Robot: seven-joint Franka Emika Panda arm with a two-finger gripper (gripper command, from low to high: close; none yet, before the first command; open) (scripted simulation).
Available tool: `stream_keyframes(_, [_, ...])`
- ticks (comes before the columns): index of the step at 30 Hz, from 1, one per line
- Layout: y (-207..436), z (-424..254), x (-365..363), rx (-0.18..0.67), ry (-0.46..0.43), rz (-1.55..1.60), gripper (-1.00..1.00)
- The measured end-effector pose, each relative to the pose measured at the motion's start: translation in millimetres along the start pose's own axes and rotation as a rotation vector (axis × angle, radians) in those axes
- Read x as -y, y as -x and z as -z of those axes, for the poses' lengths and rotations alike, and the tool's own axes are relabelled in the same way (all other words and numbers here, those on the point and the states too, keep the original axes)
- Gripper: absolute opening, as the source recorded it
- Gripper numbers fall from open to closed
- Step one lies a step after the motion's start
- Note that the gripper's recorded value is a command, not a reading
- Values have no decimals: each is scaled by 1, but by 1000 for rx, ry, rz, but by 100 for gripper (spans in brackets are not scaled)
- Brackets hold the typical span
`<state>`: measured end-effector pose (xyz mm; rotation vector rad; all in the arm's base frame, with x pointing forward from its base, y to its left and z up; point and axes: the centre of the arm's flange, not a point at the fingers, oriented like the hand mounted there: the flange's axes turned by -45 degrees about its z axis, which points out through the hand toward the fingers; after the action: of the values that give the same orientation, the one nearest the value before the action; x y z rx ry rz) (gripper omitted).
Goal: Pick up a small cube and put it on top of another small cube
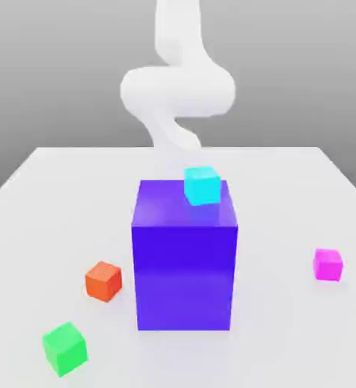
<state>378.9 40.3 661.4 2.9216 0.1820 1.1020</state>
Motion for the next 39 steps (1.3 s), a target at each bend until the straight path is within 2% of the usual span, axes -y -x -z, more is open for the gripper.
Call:
stream_keyframes(5, [41,-114,95,159,-87,290,0])
stream_keyframes(10, [119,-193,184,295,-191,577,0])
stream_keyframes(15, [227,-241,259,419,-317,868,0])
stream_keyframes(20, [356,-254,313,531,-472,1174,0])
stream_keyframes(23, [398,-265,320,564,-518,1241,0])
stream_keyframes(28, [430,-297,322,570,-523,1248,0])
stream_keyframes(29, [436,-303,322,571,-522,1249,-100])
stream_keyframes(39, [421,-287,322,570,-524,1247,-100])
